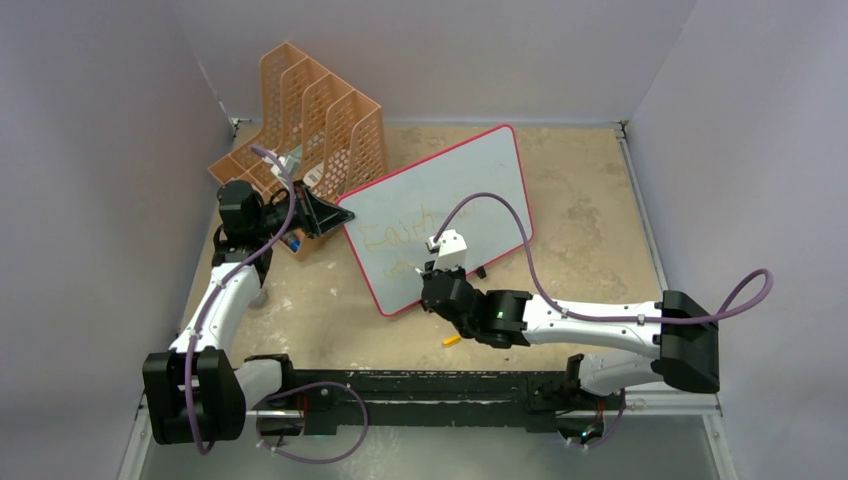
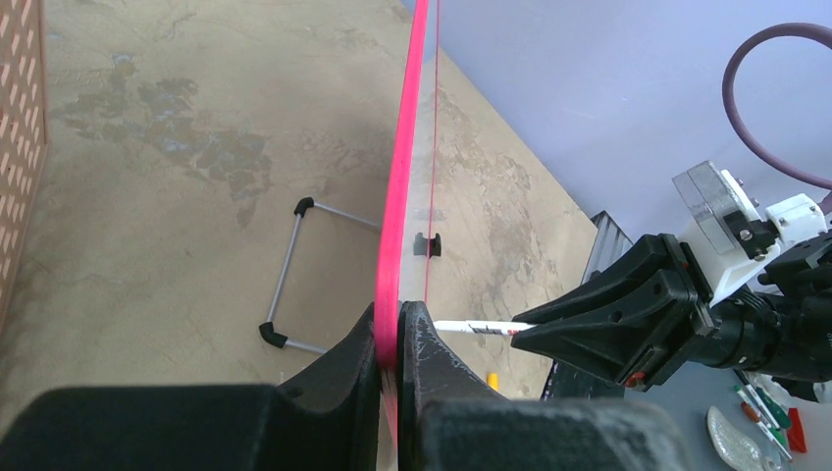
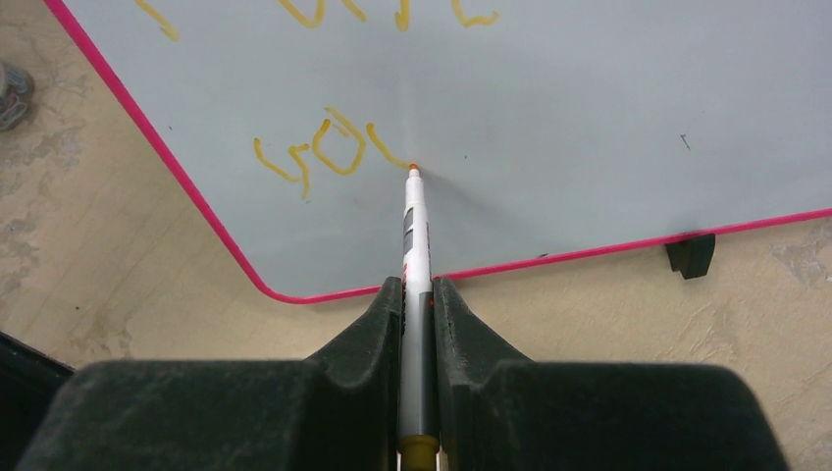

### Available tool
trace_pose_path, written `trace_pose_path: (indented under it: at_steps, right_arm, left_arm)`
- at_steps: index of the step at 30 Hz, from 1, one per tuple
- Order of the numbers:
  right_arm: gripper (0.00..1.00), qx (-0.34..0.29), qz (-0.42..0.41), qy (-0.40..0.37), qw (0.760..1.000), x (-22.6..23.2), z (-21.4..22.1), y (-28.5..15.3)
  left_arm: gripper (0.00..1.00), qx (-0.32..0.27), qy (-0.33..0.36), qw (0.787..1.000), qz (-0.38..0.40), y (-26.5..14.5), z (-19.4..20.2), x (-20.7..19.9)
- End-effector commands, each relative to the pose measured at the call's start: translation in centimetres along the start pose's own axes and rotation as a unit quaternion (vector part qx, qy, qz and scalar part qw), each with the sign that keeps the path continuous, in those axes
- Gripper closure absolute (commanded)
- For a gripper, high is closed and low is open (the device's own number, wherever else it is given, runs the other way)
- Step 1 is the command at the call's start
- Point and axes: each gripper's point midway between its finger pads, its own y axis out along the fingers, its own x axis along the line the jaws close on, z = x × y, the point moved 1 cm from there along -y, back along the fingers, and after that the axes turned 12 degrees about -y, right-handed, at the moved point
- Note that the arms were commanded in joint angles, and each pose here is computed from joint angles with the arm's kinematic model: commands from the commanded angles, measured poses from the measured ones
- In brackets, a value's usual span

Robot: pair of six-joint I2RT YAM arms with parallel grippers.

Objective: Write a sentence on the whiteboard

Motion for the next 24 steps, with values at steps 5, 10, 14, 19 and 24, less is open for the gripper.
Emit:
trace_pose_path:
  at_steps: [5,10,14,19,24]
  right_arm:
    - [1.0,-0.042,0.032,0.026,0.998,-1.2,-2.5,0.0]
    - [1.0,-0.051,0.031,0.026,0.998,-1.2,-3.0,0.1]
    - [1.0,-0.064,0.019,0.033,0.997,-0.8,-3.9,-0.1]
    - [1.0,-0.072,0.02,0.035,0.997,-1.0,-4.5,-0.4]
    - [1.0,-0.07,0.019,0.031,0.997,-0.9,-4.3,-0.2]
  left_arm:
    - [1.0,-0.027,0.066,0.997,-0.005,0.0,-1.7,0.1]
    - [1.0,-0.027,0.067,0.997,-0.004,0.0,-1.8,0.1]
    - [1.0,-0.026,0.066,0.997,-0.005,0.0,-1.7,0.2]
    - [1.0,-0.026,0.066,0.997,-0.005,0.0,-1.7,0.1]
    - [1.0,-0.027,0.066,0.997,-0.005,0.0,-1.8,0.1]
